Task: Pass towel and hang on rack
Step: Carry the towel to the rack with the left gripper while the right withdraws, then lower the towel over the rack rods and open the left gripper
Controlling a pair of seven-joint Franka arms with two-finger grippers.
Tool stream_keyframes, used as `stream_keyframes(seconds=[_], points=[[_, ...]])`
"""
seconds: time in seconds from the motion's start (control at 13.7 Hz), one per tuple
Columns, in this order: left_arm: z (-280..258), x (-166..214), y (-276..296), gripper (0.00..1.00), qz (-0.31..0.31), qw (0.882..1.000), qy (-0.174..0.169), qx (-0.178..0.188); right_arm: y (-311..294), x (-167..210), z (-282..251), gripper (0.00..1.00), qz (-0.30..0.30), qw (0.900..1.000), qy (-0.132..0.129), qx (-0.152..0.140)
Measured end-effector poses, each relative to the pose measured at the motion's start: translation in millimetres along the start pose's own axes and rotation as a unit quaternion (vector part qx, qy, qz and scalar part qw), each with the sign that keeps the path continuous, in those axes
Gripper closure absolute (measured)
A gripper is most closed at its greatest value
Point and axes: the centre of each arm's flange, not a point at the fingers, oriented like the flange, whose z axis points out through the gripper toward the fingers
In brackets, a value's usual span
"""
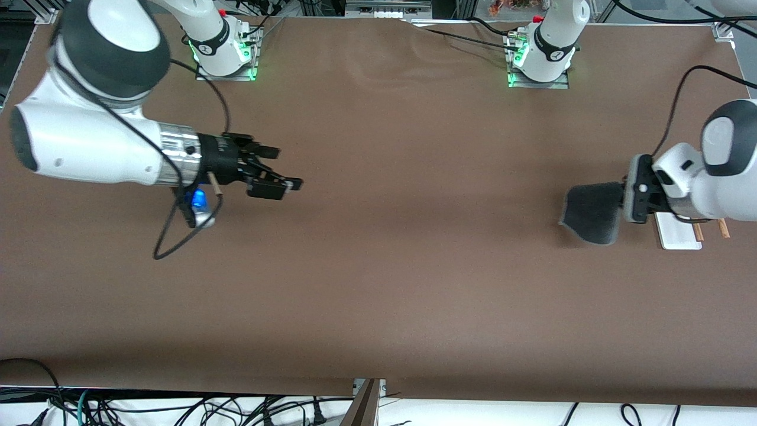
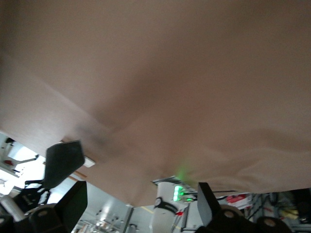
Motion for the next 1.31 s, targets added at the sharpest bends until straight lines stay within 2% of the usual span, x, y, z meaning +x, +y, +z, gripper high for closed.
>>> stream_keyframes(seconds=[0.15, 0.29, 0.51, 0.66, 0.8, 0.87, 1.24, 1.31], points=[[1.5, -62.4, 12.0, 0.97, -0.041, 0.999, -0.027, -0.01, 24.8, 8.0, -29.4, 0.0, -0.063, 0.997, 0.033, -0.032], [8.1, -123.2, 26.6, 0.97, -0.082, 0.995, -0.047, -0.021, 47.0, 6.2, -48.8, 0.0, -0.131, 0.984, 0.081, -0.089], [23.9, -194.7, 46.7, 0.97, -0.129, 0.989, -0.06, -0.034, 75.1, -5.9, -70.5, 0.0, -0.222, 0.948, 0.137, -0.18], [40.2, -234.4, 51.2, 0.97, -0.151, 0.986, -0.065, -0.027, 91.3, -8.2, -79.1, 0.0, -0.262, 0.927, 0.155, -0.22], [61.3, -261.4, 51.6, 0.97, -0.165, 0.984, -0.059, -0.026, 105.7, 5.8, -88.8, 0.0, -0.3, 0.909, 0.164, -0.238], [72.0, -267.9, 49.2, 0.97, -0.167, 0.984, -0.055, -0.028, 111.4, 15.3, -91.6, 0.0, -0.311, 0.904, 0.166, -0.24], [93.2, -275.6, 35.3, 0.97, -0.164, 0.985, -0.054, -0.018, 115.6, 34.9, -67.8, 0.0, -0.337, 0.885, 0.183, -0.265], [95.5, -276.7, 34.6, 0.93, -0.164, 0.985, -0.054, -0.018, 115.6, 35.2, -67.4, 0.0, -0.339, 0.883, 0.184, -0.266]])
